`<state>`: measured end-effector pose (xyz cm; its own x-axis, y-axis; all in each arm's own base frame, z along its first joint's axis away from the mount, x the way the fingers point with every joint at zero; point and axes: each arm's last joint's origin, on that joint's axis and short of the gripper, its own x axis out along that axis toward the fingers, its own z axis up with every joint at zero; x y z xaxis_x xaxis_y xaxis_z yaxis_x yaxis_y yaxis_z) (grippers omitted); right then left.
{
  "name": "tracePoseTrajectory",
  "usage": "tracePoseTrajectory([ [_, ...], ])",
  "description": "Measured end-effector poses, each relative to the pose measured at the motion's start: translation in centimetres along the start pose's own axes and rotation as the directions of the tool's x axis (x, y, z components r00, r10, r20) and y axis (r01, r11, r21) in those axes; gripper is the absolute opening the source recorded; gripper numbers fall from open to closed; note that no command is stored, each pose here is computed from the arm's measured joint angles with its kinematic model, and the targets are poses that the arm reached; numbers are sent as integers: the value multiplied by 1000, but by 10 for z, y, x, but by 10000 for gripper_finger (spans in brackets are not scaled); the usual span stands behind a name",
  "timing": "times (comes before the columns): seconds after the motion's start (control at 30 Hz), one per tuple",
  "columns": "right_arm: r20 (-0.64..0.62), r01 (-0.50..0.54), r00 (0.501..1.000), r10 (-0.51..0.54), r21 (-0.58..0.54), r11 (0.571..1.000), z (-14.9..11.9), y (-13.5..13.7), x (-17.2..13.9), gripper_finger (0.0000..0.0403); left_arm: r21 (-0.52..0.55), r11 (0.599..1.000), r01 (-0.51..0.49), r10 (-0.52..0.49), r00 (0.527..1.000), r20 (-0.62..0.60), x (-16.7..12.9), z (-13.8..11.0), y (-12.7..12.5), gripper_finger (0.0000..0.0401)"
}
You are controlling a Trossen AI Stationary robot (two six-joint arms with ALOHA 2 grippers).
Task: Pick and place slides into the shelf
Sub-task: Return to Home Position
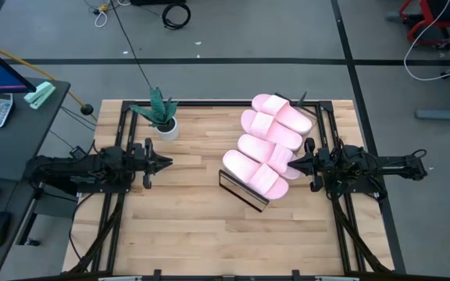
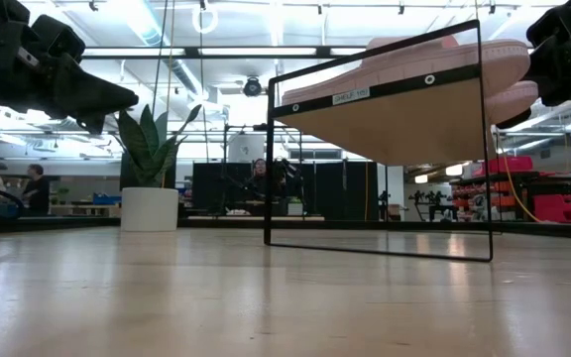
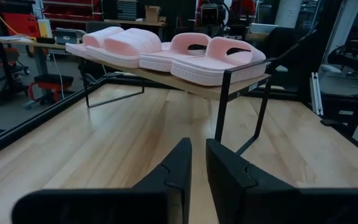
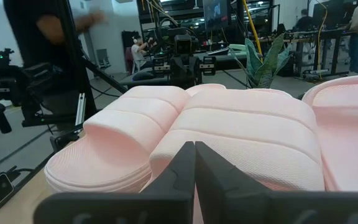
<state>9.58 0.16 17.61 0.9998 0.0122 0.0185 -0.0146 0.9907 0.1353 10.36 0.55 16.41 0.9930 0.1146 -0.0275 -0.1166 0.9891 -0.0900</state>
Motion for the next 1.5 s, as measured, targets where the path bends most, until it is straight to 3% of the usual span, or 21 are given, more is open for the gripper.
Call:
tracePoseTrajectory([
  [0.33, 0, 0, 1000, 0, 0, 1000, 0, 0, 0, 14, 0, 1000, 0, 0, 1000, 1, 0, 0, 0, 64],
  [1.5, -1, 0, 1000, 0, 0, 1000, 0, 0, 0, 14, 0, 1000, 1, -1, 1000, 0, 0, 0, 0, 52],
])
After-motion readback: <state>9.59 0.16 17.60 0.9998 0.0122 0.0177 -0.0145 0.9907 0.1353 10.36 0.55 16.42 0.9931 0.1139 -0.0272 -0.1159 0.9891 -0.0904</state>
